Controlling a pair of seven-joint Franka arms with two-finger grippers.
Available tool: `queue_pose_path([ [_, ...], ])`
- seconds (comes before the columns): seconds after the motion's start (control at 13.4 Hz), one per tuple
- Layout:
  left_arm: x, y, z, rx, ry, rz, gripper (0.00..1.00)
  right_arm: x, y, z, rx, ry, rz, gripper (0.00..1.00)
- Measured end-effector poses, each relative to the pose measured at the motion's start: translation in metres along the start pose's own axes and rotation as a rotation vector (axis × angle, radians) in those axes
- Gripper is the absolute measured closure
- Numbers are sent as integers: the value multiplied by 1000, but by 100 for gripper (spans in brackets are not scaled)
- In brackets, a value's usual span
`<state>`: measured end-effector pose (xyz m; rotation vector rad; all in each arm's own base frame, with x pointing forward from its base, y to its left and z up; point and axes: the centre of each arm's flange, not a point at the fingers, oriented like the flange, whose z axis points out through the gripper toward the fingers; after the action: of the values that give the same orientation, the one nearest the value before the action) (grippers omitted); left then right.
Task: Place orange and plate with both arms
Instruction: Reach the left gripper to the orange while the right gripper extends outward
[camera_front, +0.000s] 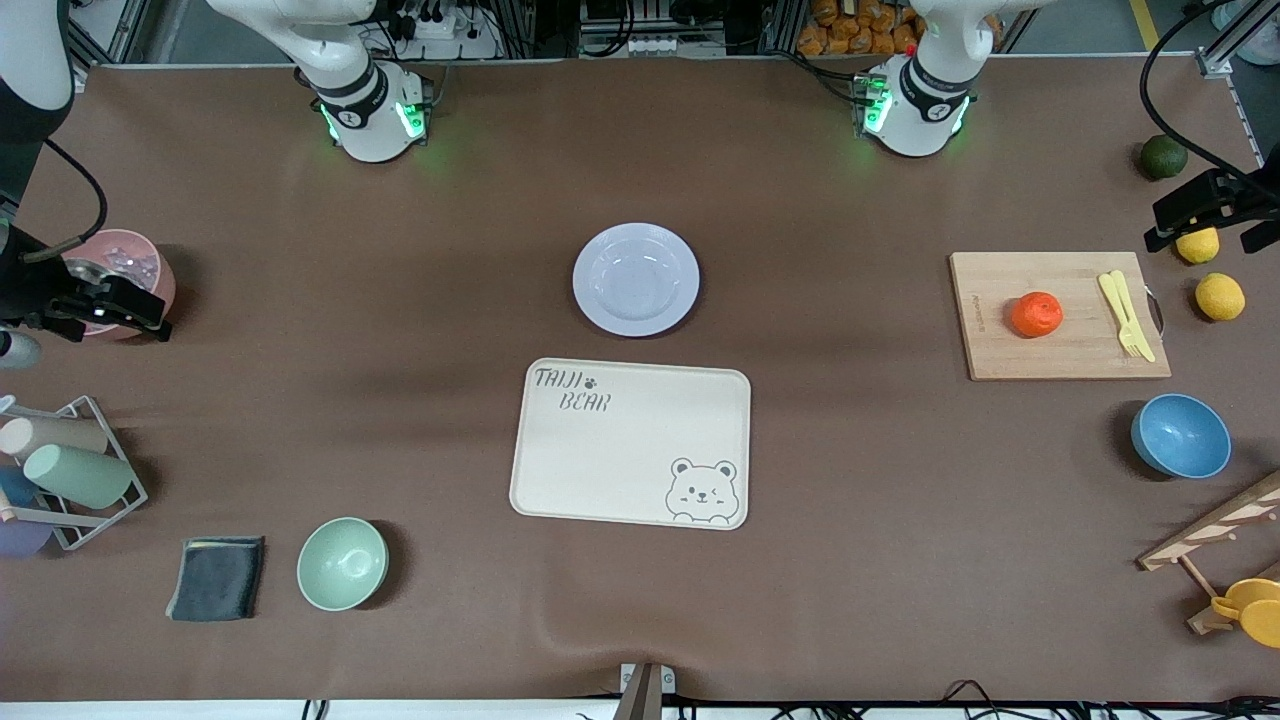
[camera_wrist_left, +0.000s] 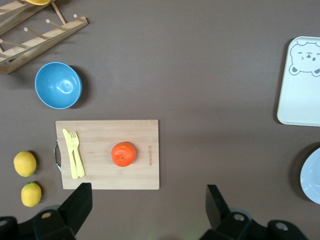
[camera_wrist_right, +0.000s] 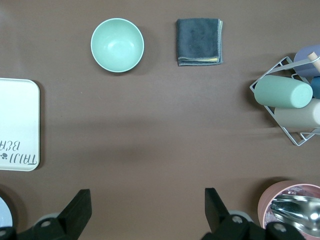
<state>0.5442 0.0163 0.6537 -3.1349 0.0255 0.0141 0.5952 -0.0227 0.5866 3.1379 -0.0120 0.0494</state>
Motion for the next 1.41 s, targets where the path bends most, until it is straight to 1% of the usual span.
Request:
queue_pose_path([
  [0.3,0,-2,-3,10,5,-3,0,2,0,-14,-1,33,0,0],
  [0.45,0,-9,-1,42,1,-10,0,3,2,-19,-2,44,3,0],
  [0.6,3,-23,13,77,-32,-29,0,2,3,-19,-3,42,3,0],
  [0.74,8,-55,51,74,-91,-68,0,2,3,-17,-4,37,-13,0],
  [0.82,11,-71,78,70,-108,-85,0,2,3,-15,-4,29,-18,0],
  [0.97,9,-96,133,61,-135,-107,0,3,1,-6,-2,10,-27,0],
  [1.12,3,-103,181,55,-154,-113,0,6,-3,6,6,-14,-34,0],
  [1.19,-3,-104,204,51,-165,-114,0,7,-8,15,30,-31,-35,0],
  [1.34,-16,-104,246,44,-190,-114,0,7,-18,40,119,-78,-25,0],
  [1.41,-23,-103,266,41,-194,-111,0,6,-22,52,145,-100,-22,0],
])
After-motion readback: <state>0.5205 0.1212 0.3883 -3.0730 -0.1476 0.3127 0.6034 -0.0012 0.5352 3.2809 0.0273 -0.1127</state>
